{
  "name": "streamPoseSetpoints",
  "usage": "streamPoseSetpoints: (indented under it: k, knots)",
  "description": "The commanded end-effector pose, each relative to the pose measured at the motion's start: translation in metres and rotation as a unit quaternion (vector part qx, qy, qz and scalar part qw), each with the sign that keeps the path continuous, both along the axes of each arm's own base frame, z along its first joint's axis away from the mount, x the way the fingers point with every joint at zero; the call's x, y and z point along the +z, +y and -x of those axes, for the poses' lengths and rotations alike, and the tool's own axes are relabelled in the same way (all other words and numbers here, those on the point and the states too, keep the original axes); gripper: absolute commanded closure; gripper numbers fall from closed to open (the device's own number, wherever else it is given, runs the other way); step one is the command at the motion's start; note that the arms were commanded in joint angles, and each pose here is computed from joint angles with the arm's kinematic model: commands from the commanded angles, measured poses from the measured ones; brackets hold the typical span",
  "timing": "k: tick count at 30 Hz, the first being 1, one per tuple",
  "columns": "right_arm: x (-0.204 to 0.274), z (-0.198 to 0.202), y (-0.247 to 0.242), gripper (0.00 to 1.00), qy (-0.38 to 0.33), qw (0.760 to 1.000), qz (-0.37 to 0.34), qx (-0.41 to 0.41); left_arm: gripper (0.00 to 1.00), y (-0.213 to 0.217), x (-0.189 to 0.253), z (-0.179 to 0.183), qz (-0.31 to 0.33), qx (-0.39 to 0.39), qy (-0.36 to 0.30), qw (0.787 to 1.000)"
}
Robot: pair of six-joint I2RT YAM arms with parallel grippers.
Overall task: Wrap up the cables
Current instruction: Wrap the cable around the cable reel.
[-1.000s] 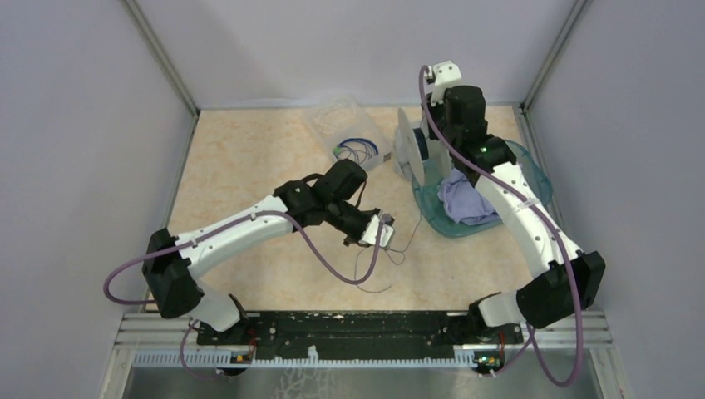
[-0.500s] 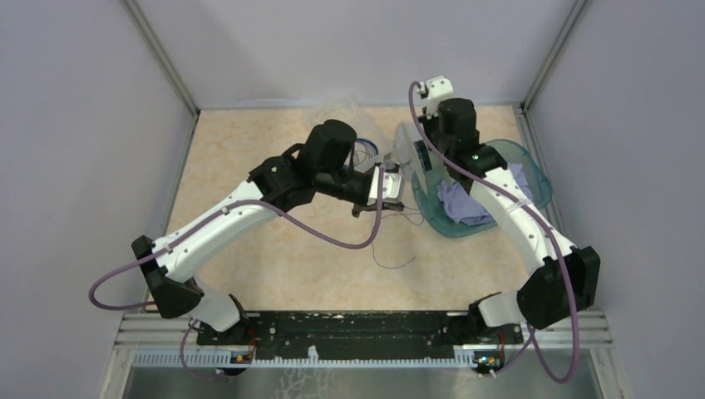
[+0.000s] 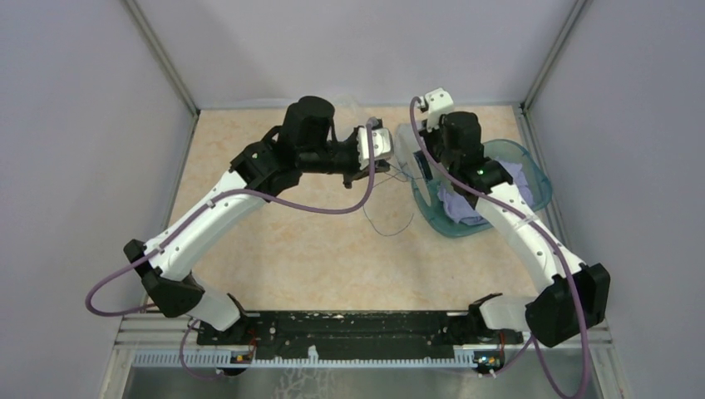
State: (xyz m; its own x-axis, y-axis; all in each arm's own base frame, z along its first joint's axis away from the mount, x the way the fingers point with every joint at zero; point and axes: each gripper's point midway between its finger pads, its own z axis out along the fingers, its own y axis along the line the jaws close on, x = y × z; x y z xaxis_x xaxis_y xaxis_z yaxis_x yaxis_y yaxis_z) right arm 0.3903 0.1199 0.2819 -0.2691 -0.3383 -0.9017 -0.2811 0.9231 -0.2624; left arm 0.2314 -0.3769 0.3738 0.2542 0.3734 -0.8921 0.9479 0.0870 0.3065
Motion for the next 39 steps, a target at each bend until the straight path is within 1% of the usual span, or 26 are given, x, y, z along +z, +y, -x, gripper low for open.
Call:
streamPoseSetpoints:
  k: [1, 7, 15, 23, 30, 34, 39]
  knots:
    - [0.055, 0.006, 0.014, 1.0, -0.072, 0.996, -0.031, 0.033, 0.99, 0.007, 0.024, -0.019, 0.037, 0.037, -0.004, 0.999]
    - [0.055, 0.013, 0.02, 1.0, -0.063, 0.996, -0.034, 0.056, 1.0, 0.032, 0.036, -0.062, 0.058, 0.106, 0.001, 0.993]
    - [0.068, 0.028, 0.036, 1.0, -0.06, 0.991, -0.06, 0.104, 0.99, 0.076, 0.036, -0.132, 0.081, 0.215, 0.011, 0.973]
    - [0.079, 0.041, 0.057, 1.0, -0.039, 0.982, -0.096, 0.16, 0.99, 0.099, 0.007, -0.183, 0.076, 0.277, 0.05, 0.957]
    - [0.091, 0.052, 0.068, 1.0, -0.028, 0.974, -0.12, 0.192, 0.99, 0.126, -0.03, -0.213, 0.072, 0.314, 0.105, 0.941]
    - [0.098, 0.059, 0.073, 1.0, -0.024, 0.969, -0.135, 0.204, 0.99, 0.13, -0.056, -0.218, 0.061, 0.317, 0.124, 0.938]
    - [0.109, 0.061, 0.075, 1.0, -0.026, 0.966, -0.147, 0.21, 0.99, 0.135, -0.089, -0.213, 0.046, 0.322, 0.145, 0.935]
